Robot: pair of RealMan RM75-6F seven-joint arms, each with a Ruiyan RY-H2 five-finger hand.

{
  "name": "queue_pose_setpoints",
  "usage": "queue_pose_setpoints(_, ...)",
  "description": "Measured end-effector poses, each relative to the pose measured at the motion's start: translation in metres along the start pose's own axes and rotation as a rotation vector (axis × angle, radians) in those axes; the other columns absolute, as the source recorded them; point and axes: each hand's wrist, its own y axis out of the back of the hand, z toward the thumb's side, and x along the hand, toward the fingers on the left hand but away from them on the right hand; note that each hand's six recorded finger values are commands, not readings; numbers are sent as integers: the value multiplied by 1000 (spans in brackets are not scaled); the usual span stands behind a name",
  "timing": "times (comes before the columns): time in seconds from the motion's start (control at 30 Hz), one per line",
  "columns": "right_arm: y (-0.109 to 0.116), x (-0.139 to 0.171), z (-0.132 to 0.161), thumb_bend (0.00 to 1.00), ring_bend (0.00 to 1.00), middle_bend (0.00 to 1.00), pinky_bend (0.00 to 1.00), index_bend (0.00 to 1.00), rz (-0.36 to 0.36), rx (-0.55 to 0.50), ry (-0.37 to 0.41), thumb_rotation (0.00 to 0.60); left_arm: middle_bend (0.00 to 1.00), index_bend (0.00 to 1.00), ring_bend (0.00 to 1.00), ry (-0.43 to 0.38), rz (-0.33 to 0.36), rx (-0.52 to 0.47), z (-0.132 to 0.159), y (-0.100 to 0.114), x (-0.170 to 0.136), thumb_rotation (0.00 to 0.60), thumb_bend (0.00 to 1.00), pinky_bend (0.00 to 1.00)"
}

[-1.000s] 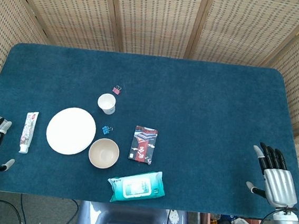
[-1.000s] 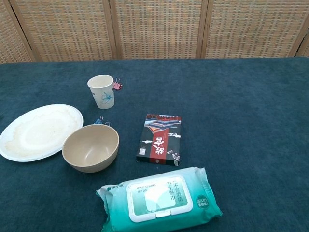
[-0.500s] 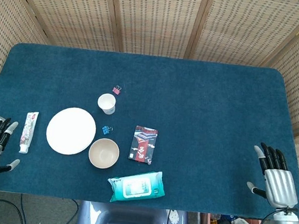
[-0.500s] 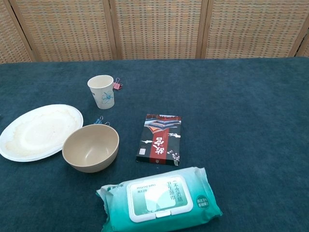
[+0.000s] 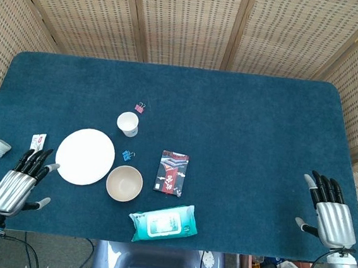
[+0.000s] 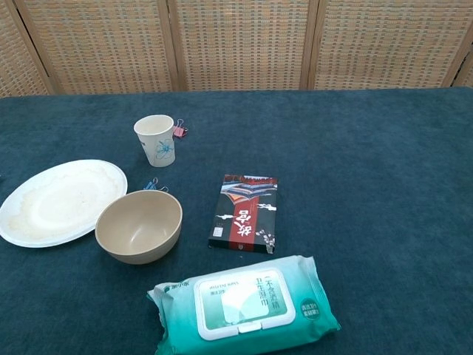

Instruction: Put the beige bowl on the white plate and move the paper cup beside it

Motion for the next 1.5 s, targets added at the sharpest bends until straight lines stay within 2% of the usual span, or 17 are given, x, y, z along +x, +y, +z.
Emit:
queue_pose_setpoints(0.2, 1, 0, 0, 121, 0, 0, 0, 0, -3, -1, -2, 600, 0, 316, 0, -58, -27, 11, 11, -6, 13, 600, 100, 0)
queue_pose_setpoints(0.87, 4, -1, -5, 121, 0, 0, 0, 0, -12, -21, -15, 600, 0, 361, 0, -170, -96, 60, 54, -29, 64, 600, 162, 0)
queue_pose_setpoints(1.5, 9, 0, -10, 121, 0, 0, 0, 0, -25, -39, -20, 600, 0, 413, 0, -247, -142, 97, 95, -42, 86, 600, 187, 0)
